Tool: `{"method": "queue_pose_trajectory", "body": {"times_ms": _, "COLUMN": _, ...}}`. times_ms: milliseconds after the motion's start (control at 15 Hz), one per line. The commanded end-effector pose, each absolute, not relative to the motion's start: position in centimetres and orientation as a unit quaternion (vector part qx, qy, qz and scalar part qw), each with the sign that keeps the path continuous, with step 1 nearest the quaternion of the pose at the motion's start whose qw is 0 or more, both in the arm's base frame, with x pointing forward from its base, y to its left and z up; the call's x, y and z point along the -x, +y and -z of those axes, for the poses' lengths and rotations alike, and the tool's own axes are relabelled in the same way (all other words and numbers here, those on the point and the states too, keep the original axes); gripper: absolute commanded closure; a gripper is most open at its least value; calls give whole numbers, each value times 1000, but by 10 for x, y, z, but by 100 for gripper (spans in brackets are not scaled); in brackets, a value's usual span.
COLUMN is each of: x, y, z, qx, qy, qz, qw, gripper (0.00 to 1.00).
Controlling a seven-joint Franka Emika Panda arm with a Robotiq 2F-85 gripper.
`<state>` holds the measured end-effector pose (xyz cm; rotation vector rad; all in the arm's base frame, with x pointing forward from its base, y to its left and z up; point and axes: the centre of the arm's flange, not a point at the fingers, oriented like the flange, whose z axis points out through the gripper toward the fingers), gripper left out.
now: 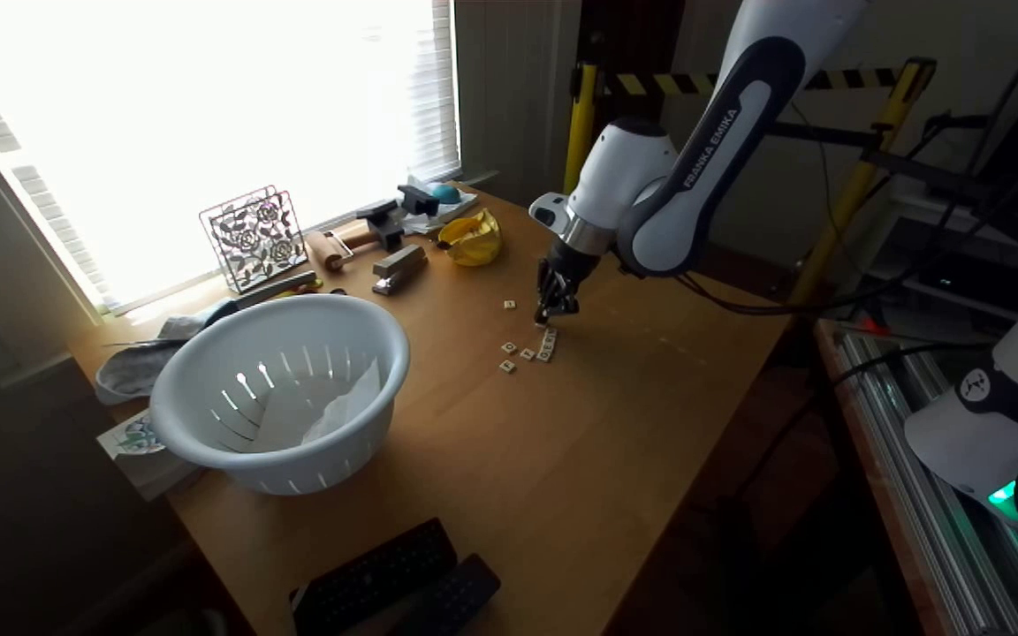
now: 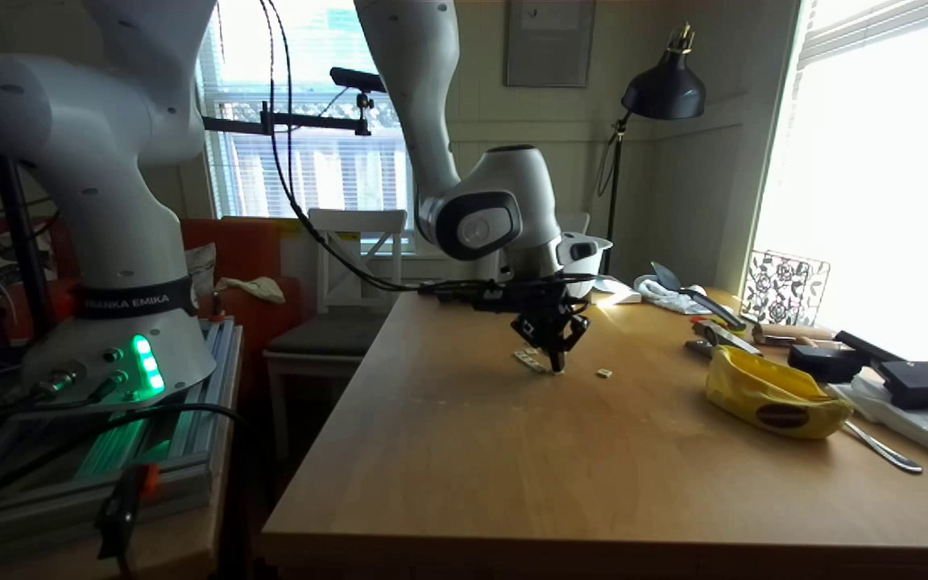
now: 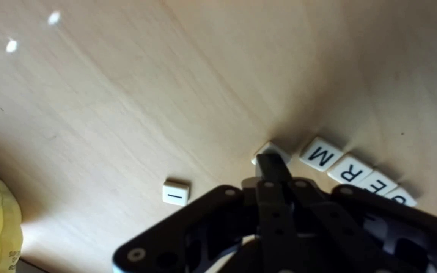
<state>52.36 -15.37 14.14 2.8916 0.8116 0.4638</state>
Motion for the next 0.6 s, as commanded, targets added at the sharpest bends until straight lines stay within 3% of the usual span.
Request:
{"method": "queue_pose_trajectory", "body": {"times_ms": 0, "x": -505, "y": -157, "z": -132, "qx": -948, "qy": 282, "qz": -138, "qw": 55, "gripper": 100}}
{"method": "queue_pose_trajectory", "body": {"times_ms": 533, "x": -503, "y": -156, "z": -133, "qx": -942, "qy": 302, "qz": -135, "qw": 54, "gripper": 100}}
